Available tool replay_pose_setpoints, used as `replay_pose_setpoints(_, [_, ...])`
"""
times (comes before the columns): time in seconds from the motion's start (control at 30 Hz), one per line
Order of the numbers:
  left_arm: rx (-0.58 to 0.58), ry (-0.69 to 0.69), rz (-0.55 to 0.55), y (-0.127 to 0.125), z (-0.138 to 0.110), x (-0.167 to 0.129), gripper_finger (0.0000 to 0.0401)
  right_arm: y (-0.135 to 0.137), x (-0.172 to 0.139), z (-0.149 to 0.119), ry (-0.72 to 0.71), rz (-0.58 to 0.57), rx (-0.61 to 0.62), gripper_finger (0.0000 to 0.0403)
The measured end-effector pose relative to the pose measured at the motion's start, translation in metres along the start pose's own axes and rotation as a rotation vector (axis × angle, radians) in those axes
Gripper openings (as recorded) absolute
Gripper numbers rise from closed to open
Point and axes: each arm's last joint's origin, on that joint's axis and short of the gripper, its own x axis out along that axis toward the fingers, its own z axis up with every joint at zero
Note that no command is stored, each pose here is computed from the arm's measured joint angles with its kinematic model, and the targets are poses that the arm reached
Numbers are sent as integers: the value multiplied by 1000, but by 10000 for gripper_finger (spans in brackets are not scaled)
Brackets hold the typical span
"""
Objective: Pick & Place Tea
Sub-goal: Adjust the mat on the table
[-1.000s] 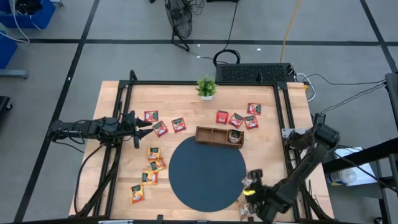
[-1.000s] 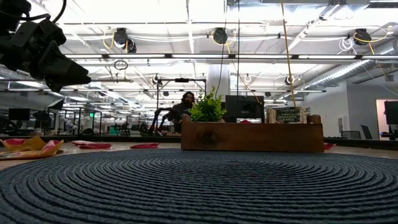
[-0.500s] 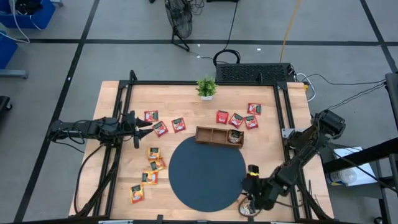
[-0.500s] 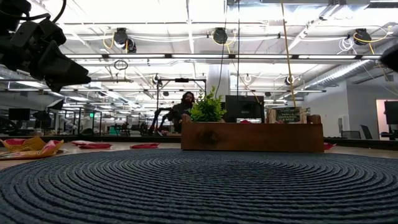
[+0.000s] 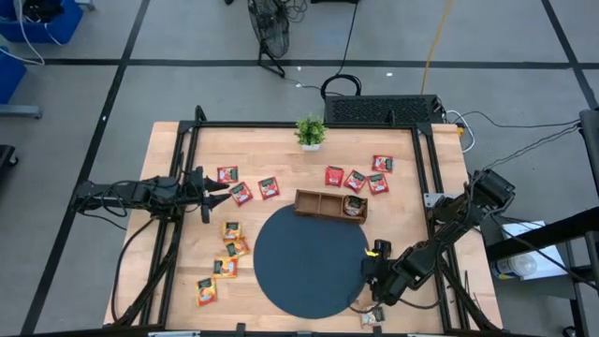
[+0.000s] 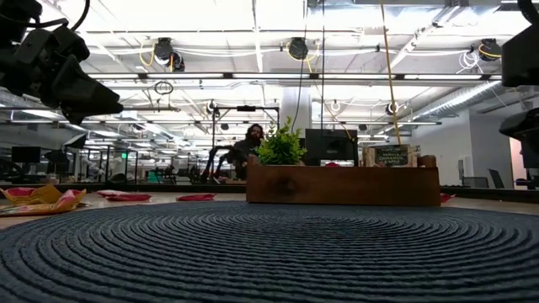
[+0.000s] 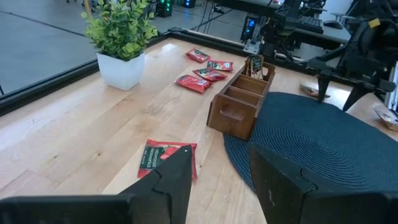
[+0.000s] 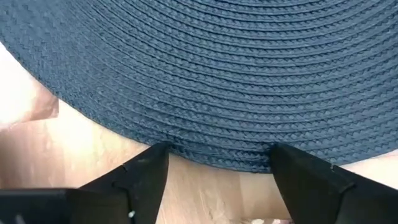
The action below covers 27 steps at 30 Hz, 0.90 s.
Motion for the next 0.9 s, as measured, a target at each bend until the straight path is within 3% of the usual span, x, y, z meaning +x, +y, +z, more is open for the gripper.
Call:
replay_pose_setpoints(0.1, [0, 0, 0, 0, 0, 0, 161, -1, 3, -3, 9, 20, 127, 243])
replay_pose_setpoints(0.2, [0, -1, 0, 0, 0, 0, 161, 6, 4, 1, -70, 107, 238, 235])
replay_pose_setpoints(0.3, [0, 0, 0, 0, 0, 0, 161, 9, 5, 5, -203, 119, 161, 234])
replay_pose_setpoints(0.43, [0, 0, 0, 0, 0, 0, 161, 10, 5, 12, -253, 149, 46, 233])
replay_pose_setpoints(0.7, [0, 0, 0, 0, 0, 0, 161, 31, -12, 23, -399, 375, -131, 233])
replay_pose_setpoints(0.83, [0, 0, 0, 0, 0, 0, 161, 35, -19, 33, -501, 434, -144, 233])
replay_pose_setpoints(0.9, [0, 0, 0, 0, 0, 0, 161, 33, -19, 38, -558, 397, -154, 233])
